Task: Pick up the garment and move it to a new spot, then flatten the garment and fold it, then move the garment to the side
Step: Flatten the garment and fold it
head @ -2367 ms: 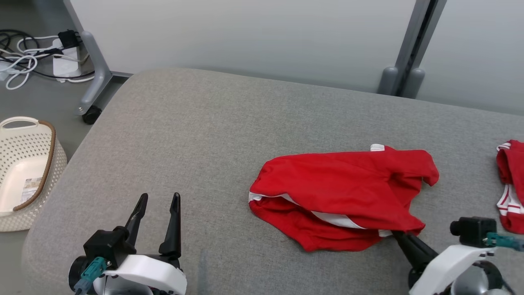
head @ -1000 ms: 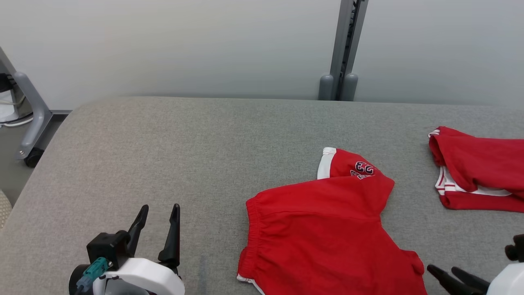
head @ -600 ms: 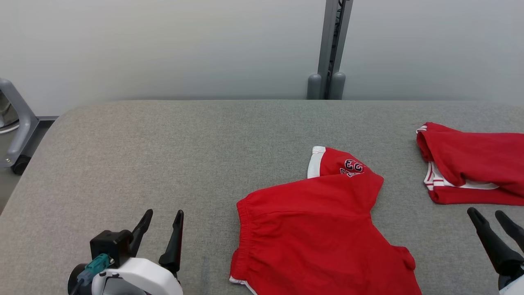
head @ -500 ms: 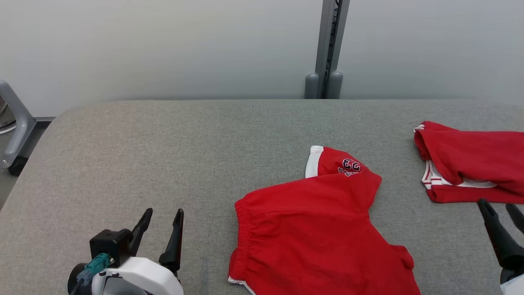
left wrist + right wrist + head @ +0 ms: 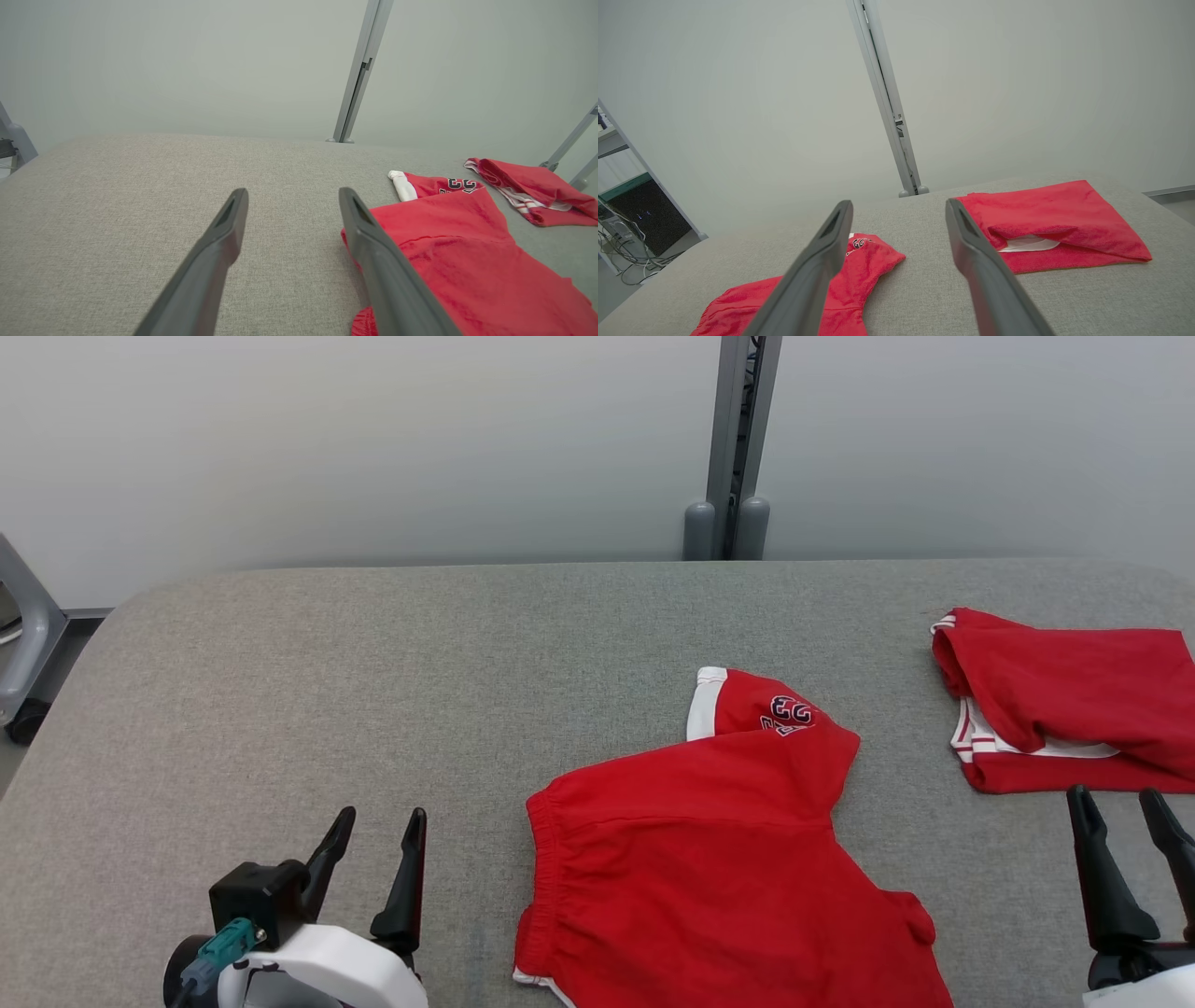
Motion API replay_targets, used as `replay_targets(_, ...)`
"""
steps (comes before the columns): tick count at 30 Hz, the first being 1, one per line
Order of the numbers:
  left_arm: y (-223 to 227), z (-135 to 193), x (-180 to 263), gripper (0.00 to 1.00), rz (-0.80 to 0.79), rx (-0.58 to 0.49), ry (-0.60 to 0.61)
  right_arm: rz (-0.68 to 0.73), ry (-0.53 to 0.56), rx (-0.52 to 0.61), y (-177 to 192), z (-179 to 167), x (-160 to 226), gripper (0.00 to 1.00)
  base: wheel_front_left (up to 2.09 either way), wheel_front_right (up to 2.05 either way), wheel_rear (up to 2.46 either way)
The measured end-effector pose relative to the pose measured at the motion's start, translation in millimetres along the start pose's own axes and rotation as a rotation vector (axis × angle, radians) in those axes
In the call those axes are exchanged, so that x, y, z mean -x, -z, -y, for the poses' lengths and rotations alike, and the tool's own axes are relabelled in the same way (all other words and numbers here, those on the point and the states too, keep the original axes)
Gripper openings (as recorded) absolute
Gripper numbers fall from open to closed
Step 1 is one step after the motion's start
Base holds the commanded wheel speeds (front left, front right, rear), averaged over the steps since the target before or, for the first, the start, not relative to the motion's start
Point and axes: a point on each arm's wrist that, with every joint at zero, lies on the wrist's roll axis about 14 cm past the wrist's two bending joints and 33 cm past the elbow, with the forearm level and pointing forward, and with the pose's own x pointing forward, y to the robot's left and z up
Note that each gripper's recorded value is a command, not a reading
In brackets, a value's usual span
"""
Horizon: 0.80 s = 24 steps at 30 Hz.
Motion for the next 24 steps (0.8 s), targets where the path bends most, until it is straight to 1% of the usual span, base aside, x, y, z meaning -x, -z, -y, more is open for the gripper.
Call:
replay_targets(6, 2.1, 3.0, 0.5, 1.00, -0.006, 0.006, 0.011, -0.020, -0.021, 0.012, 8.6, -1.8, -1.7, 1.00, 0.00, 0.00, 0.00)
replay_targets(8, 7.8, 20.9, 2.6, 1.00, -0.040, 0.038, 0.098, -0.024, -0.027, 0.011, 9.9, -2.6, -2.2, 1.00, 0.00, 0.00, 0.00)
replay_targets(9, 14.8, 30.5, 4.8, 1.00, -0.077, 0.048, 0.138, -0.024, -0.028, 0.010, 10.2, -2.6, -2.2, 1.00, 0.00, 0.00, 0.00)
replay_targets(11, 35.5, 41.9, 11.5, 1.00, -0.186, 0.021, 0.210, -0.030, -0.027, 0.013, 11.5, -1.4, -2.2, 1.00, 0.00, 0.00, 0.00)
replay_targets(14, 63.0, 51.8, 21.5, 1.00, -0.339, 0.005, 0.279, -0.035, -0.025, 0.017, 12.5, 0.2, -2.1, 1.00, 0.00, 0.00, 0.00)
replay_targets(15, 63.0, 51.8, 21.5, 1.00, -0.339, 0.005, 0.279, -0.035, -0.025, 0.017, 12.5, 0.2, -2.1, 1.00, 0.00, 0.00, 0.00)
replay_targets(16, 74.5, 59.5, 24.0, 1.00, -0.420, 0.007, 0.318, -0.039, -0.021, 0.019, 13.3, 2.2, -1.8, 1.00, 0.00, 0.00, 0.00)
replay_targets(18, 89.9, 64.0, 29.4, 1.00, -0.515, 0.009, 0.340, -0.039, -0.016, 0.022, 12.9, 4.2, -1.8, 1.00, 0.00, 0.00, 0.00)
replay_targets(20, 109.5, 64.3, 39.0, 1.00, -0.626, -0.013, 0.359, -0.041, -0.015, 0.024, 12.4, 4.9, -1.9, 1.00, 0.00, 0.00, 0.00)
replay_targets(21, 109.5, 64.3, 39.0, 1.00, -0.626, -0.013, 0.359, -0.041, -0.015, 0.024, 12.4, 4.9, -1.9, 1.00, 0.00, 0.00, 0.00)
replay_targets(22, 117.0, 63.7, 40.4, 1.00, -0.673, -0.023, 0.363, -0.045, -0.010, 0.027, 12.8, 7.0, -0.9, 1.00, 0.00, 0.00, 0.00)
replay_targets(24, 117.4, 65.2, 38.4, 1.00, -0.680, -0.030, 0.373, -0.047, -0.004, 0.028, 13.3, 8.9, 0.0, 1.00, 0.00, 0.00, 0.00)
